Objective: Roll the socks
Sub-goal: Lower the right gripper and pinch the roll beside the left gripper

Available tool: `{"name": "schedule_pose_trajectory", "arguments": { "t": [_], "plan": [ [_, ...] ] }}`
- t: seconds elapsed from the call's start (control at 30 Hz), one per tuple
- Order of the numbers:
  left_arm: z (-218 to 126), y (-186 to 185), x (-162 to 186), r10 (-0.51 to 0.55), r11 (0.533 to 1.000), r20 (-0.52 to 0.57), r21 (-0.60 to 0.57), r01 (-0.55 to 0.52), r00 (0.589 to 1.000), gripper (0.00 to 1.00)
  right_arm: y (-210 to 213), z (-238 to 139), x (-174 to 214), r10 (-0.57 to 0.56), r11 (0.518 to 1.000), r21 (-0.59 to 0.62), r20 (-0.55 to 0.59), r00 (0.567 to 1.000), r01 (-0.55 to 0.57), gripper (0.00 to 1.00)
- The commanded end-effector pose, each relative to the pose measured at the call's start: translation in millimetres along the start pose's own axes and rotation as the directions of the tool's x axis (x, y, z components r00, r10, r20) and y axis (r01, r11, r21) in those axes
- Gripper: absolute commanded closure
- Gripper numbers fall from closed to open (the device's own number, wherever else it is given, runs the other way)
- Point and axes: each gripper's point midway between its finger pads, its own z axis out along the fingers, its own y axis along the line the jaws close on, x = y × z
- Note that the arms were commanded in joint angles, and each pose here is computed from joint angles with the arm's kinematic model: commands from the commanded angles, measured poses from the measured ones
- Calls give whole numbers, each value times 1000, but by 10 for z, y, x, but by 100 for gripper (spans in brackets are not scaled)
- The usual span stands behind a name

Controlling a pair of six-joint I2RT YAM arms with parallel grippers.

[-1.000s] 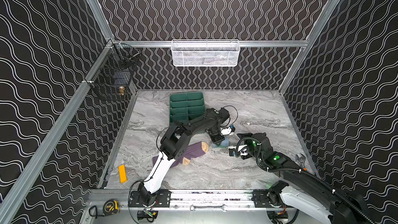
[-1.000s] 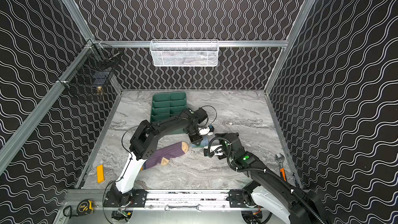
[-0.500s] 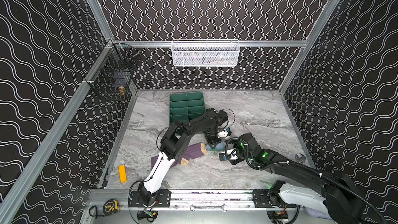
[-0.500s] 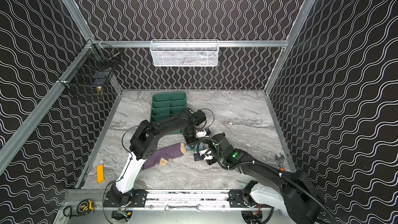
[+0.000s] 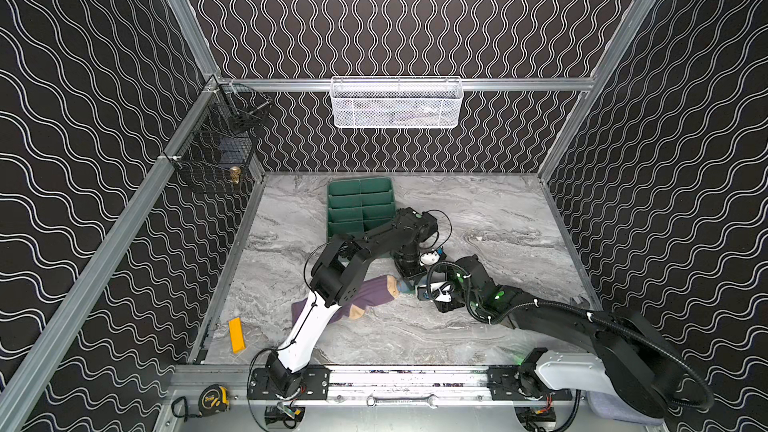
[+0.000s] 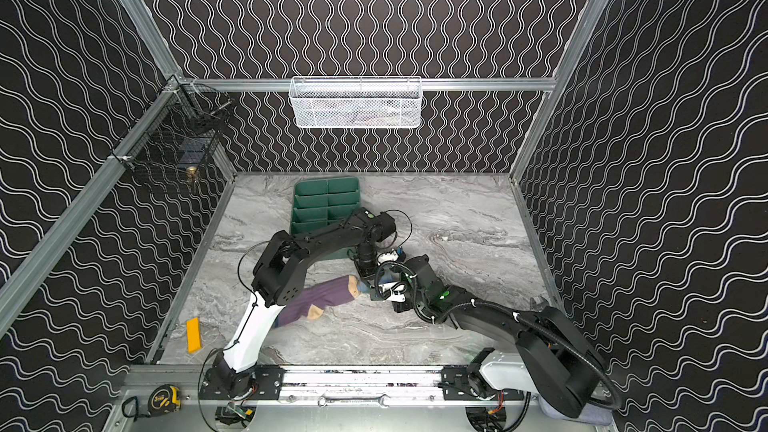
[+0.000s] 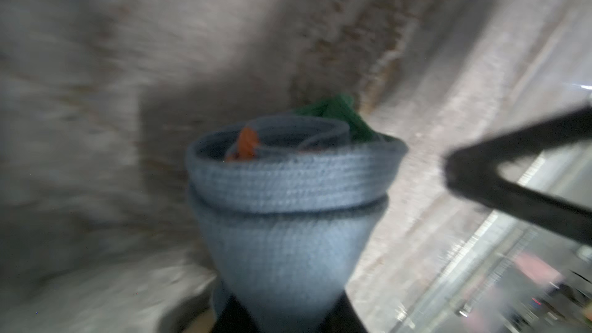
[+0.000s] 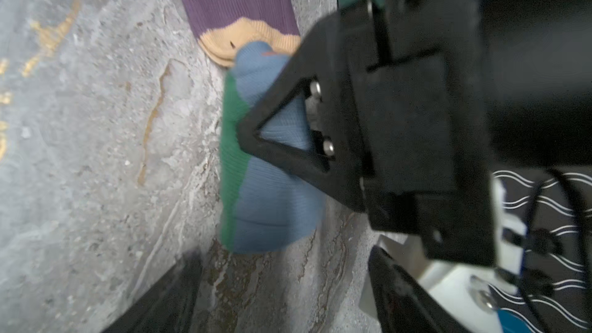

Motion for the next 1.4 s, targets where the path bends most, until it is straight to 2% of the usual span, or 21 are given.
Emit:
{"name": "schedule_pose_trajectory", "arguments": {
  "t": [0.0,0.13,0.3,0.47,0.63,1.07,1.27,1.37],
  "plan": [
    [175,-16,72,11,999,-43,41,-9,999,100,-109,49,-58,38,999,9,8,999,-38,23],
    [198,-35,70,4,997,-29,76,-1,1000,100,-85,88,-20,53,998,-19,-9,999,-54,36],
    [206,46,38,-17,998,-5,64,18,1000,100,-28,36,-23,71,996,-59,-14,997,-71,32],
    [170,135,-7,-30,999,17,32,30,999,100,56,-169,-59,106,987,-118,-19,994,-108,28],
    [194,176,-25,-33,999,10,28,33,999,100,180,-313,-161,160,976,-157,41,986,-152,26],
    [174,158,-87,-42,999,33,34,41,999,100,93,121,-104,167,972,-163,-16,986,-168,22],
    [138,97,-152,-39,998,74,58,35,996,100,170,274,-78,183,962,-199,-29,983,-185,24],
    [135,74,-174,-35,997,85,68,29,996,100,258,334,-18,181,956,-225,-55,982,-188,28]
  ]
}}
